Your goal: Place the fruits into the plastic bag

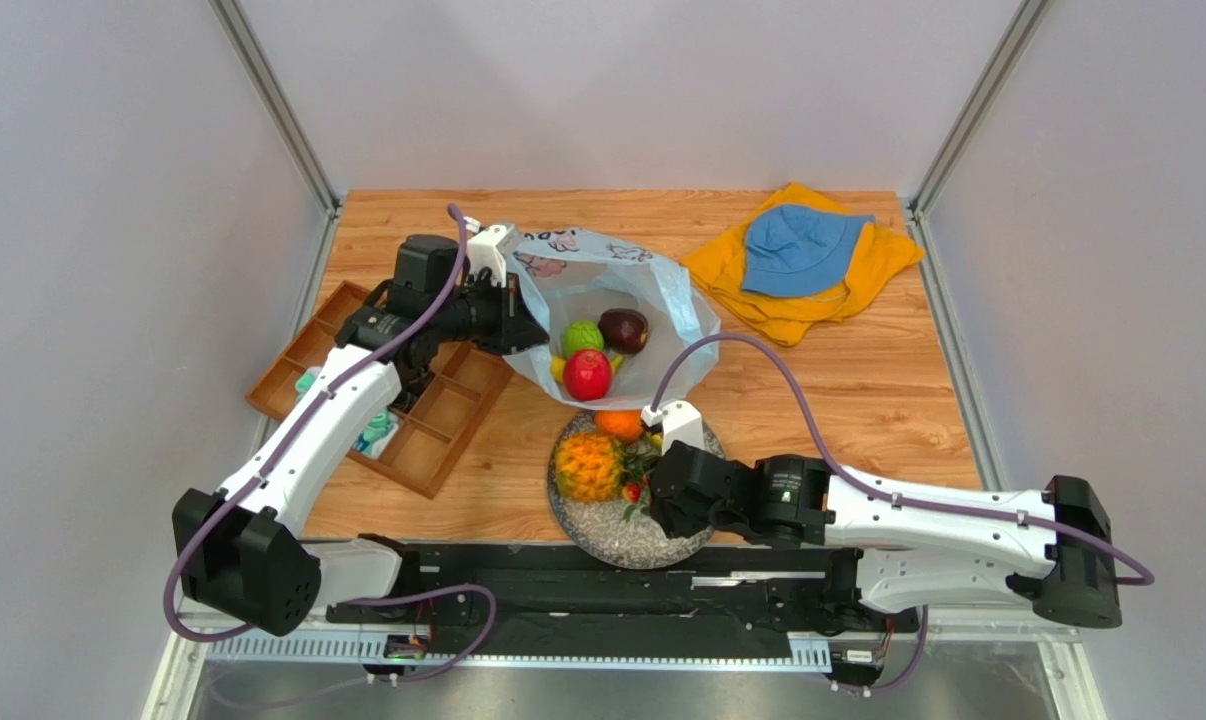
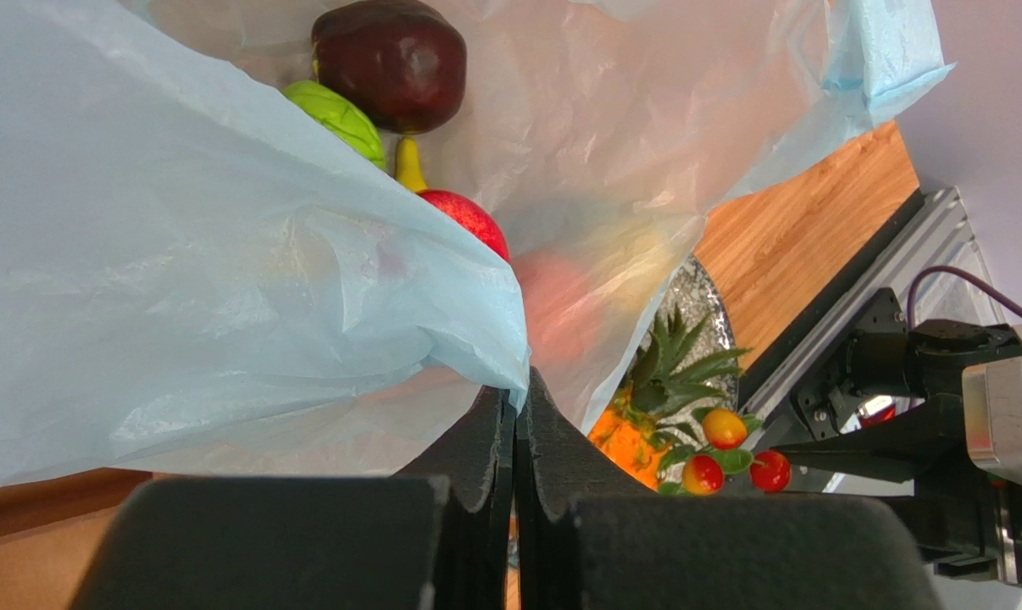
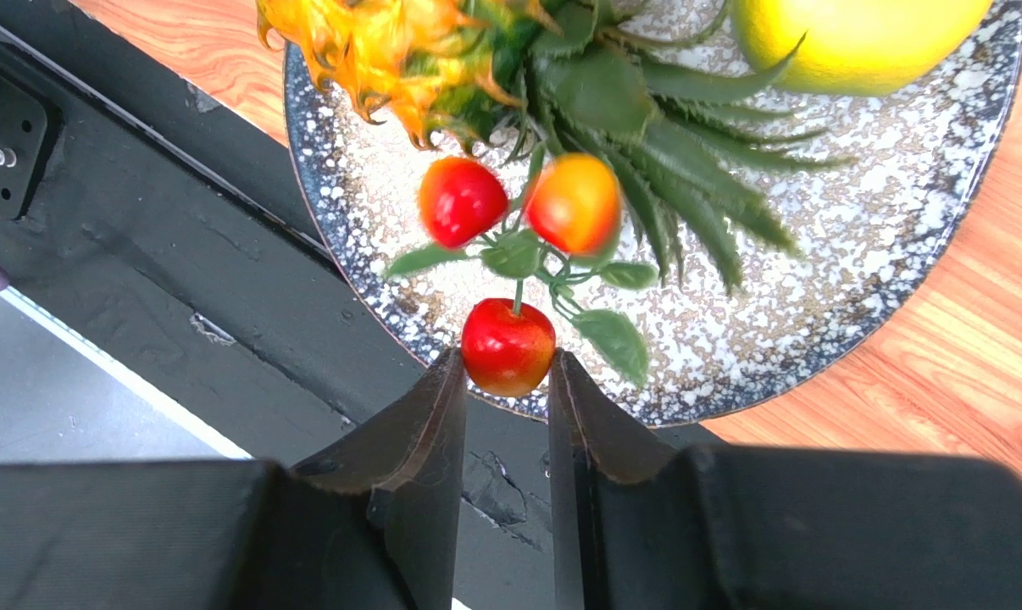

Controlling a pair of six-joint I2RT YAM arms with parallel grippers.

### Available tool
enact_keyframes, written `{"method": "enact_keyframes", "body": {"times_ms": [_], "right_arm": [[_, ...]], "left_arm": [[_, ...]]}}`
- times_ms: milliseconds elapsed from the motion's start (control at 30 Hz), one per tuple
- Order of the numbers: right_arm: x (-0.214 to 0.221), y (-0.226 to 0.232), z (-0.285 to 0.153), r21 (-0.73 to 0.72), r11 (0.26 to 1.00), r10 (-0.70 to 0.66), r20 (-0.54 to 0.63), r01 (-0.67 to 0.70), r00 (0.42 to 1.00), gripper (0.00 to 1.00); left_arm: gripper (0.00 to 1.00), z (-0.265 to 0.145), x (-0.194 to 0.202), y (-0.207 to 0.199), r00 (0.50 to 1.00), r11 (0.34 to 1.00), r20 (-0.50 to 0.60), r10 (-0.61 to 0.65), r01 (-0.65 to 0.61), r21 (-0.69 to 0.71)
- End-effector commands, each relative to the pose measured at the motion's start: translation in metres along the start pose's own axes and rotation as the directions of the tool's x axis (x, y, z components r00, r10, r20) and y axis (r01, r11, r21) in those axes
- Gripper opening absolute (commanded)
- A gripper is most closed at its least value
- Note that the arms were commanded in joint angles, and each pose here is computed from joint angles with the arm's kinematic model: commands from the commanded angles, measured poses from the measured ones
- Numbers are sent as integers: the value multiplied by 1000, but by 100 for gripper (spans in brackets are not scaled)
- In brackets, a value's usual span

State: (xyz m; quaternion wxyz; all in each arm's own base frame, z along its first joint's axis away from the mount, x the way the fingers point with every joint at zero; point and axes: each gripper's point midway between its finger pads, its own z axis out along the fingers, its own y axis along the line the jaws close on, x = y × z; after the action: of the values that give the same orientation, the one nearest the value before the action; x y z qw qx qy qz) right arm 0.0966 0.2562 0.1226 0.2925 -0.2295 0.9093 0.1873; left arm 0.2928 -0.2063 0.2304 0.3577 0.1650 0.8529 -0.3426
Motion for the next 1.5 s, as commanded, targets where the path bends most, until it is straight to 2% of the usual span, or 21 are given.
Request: {"method": "enact_keyframes", "body": {"times_ms": [0, 267, 433, 633, 733, 867, 933, 967, 1000, 1067, 1467], "right_arm": [[-21, 3, -13, -8, 1000, 9, 80, -9, 997, 0], [-61, 12, -45, -55, 998, 15, 201, -4, 979, 0], [-97, 20, -69, -92, 996, 12, 323, 19, 946, 0], [-158, -3, -82, 42, 998, -62, 472, 47, 880, 0], [-186, -14, -74, 58, 997, -67, 484, 44, 872, 0], [-221, -30, -55, 90, 994, -92, 467, 56, 879, 0], [-229, -37, -33, 145, 985, -147, 424, 93, 894, 0], [-243, -40, -35, 162, 983, -146, 438, 82, 887, 0], [-244, -44, -16, 185, 978, -160, 398, 91, 903, 0], [-255, -50, -7, 189, 979, -150, 386, 81, 910, 0], [-238, -63, 81, 169, 984, -83, 191, 50, 978, 0]], "left_arm": [[0, -5, -15, -6, 999, 1000, 41, 24, -25, 13], [0, -6, -15, -6, 999, 1000, 43, 24, -24, 12], [0, -6, -16, -6, 999, 1000, 44, 26, -27, 12], [0, -6, -15, -6, 999, 1000, 43, 27, -27, 10], [0, -6, -15, -6, 999, 1000, 44, 25, -26, 9], [0, -6, -16, -6, 999, 1000, 45, 27, -28, 7], [0, -6, -15, -5, 999, 1000, 42, 27, -27, 4], [0, -6, -15, -5, 999, 1000, 43, 28, -28, 4], [0, -6, -15, -5, 999, 1000, 43, 28, -28, 4], [0, -5, -15, -3, 999, 1000, 42, 28, -28, -1], [0, -5, -15, -3, 999, 1000, 38, 27, -27, -1]]}}
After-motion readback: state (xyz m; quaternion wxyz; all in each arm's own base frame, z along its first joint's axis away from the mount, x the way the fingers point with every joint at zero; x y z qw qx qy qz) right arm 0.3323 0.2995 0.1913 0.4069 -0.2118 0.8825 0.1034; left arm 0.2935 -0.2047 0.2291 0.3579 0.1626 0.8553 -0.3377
